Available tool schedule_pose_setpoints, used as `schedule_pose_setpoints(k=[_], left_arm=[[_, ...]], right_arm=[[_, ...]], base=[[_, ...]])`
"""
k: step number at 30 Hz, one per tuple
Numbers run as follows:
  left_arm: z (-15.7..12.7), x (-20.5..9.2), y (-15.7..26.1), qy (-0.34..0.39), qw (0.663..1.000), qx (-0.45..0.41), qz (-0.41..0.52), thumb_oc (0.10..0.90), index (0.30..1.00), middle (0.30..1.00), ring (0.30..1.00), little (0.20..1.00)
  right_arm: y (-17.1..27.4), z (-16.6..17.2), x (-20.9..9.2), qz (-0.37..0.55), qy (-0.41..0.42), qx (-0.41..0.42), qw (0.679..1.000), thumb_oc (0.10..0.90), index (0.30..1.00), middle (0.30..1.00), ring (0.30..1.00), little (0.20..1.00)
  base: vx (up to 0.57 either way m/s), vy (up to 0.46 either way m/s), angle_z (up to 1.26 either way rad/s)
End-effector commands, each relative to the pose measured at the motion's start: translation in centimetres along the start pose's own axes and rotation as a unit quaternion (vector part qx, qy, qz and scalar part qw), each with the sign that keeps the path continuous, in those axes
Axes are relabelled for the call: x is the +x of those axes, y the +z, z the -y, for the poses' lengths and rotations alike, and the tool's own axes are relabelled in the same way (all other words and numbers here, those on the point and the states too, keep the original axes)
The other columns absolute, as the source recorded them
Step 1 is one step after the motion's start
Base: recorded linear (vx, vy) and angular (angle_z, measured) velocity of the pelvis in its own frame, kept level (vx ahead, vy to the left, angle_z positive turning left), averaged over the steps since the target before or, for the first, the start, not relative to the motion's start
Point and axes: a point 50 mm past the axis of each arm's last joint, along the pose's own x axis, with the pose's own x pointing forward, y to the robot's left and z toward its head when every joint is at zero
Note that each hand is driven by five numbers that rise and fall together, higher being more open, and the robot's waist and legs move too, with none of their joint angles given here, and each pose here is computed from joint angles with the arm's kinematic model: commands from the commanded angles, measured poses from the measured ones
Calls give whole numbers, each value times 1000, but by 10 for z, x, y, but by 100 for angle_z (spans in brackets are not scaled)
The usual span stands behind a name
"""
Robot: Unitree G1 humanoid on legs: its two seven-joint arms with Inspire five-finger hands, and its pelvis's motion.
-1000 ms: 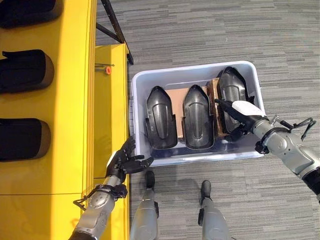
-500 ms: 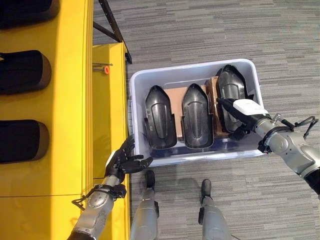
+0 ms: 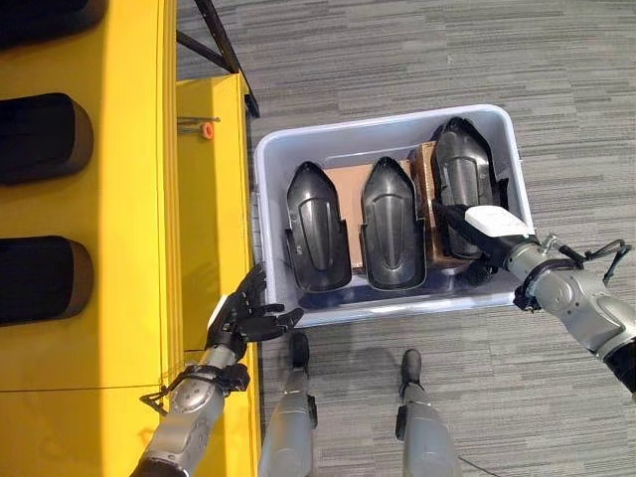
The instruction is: Move parts from the plastic box to the shelf.
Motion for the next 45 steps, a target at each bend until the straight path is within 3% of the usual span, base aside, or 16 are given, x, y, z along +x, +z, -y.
schedule_pose_setpoints(k=[1, 45], left_arm=[[17, 2, 7, -38, 999, -11, 22, 900, 1000, 1000, 1000, 1000], [15, 5, 12, -29, 999, -9, 33, 900, 1000, 1000, 1000, 1000]], right_arm=[[5, 49, -2, 19, -91, -56, 994, 900, 1000, 1000, 1000, 1000], [-13, 74, -11, -36, -190, -107, 975, 900, 1000, 1000, 1000, 1000]], base=[[0, 0, 0], [-1, -1, -1]])
